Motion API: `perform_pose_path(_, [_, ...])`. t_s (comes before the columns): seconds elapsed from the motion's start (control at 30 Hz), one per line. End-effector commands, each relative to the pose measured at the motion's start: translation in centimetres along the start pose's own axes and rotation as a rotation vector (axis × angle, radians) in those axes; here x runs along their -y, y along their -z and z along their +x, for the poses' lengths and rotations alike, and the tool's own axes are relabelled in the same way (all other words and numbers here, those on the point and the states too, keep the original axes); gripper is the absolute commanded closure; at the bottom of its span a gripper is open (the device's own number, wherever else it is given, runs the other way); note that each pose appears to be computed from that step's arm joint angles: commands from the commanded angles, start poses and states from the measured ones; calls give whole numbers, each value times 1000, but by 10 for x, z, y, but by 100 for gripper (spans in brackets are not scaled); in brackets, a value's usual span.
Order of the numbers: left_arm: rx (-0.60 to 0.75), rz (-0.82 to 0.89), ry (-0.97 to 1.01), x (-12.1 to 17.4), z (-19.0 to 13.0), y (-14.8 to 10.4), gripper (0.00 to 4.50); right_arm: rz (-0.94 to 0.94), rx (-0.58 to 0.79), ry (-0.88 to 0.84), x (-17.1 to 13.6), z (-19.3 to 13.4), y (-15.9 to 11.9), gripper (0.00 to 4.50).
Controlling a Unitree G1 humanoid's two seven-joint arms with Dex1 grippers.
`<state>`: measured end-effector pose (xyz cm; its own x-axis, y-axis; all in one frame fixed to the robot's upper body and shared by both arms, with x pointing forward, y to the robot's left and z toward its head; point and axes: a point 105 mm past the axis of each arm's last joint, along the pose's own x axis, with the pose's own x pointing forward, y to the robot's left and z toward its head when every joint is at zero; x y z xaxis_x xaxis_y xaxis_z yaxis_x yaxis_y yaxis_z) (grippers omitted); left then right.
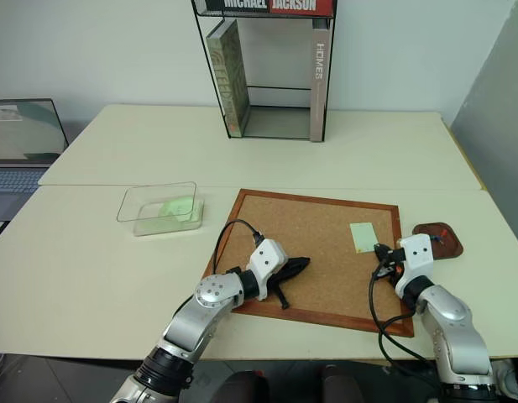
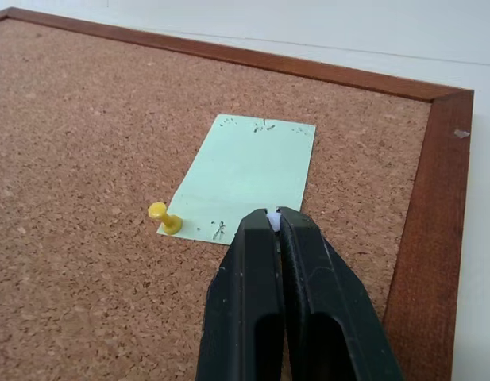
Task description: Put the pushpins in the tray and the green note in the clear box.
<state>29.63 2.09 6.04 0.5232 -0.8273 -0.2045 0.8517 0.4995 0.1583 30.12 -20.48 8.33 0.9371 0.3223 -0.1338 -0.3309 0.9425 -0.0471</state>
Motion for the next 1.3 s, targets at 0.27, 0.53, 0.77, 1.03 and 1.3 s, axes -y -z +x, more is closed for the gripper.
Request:
perform_pose_path(0.27, [-107, -43, 22, 9, -3, 29, 450, -32, 141, 49, 13, -4, -40, 445])
perform_pose_path(0.53, [-104, -43, 17, 9, -2, 28, 450, -146, 22, 265, 66, -7, -29, 445])
perform_pose_path(0.77, [-104, -40, 18, 9, -2, 28, 450, -195, -78, 408, 100, -9, -18, 445])
perform_pose_path(1.03, [-108, -39, 17, 8, -3, 29, 450, -226, -140, 483, 118, -12, -13, 401])
perform_pose_path(1.3, [-108, -39, 17, 8, -4, 29, 450, -198, -127, 488, 118, -13, -14, 255])
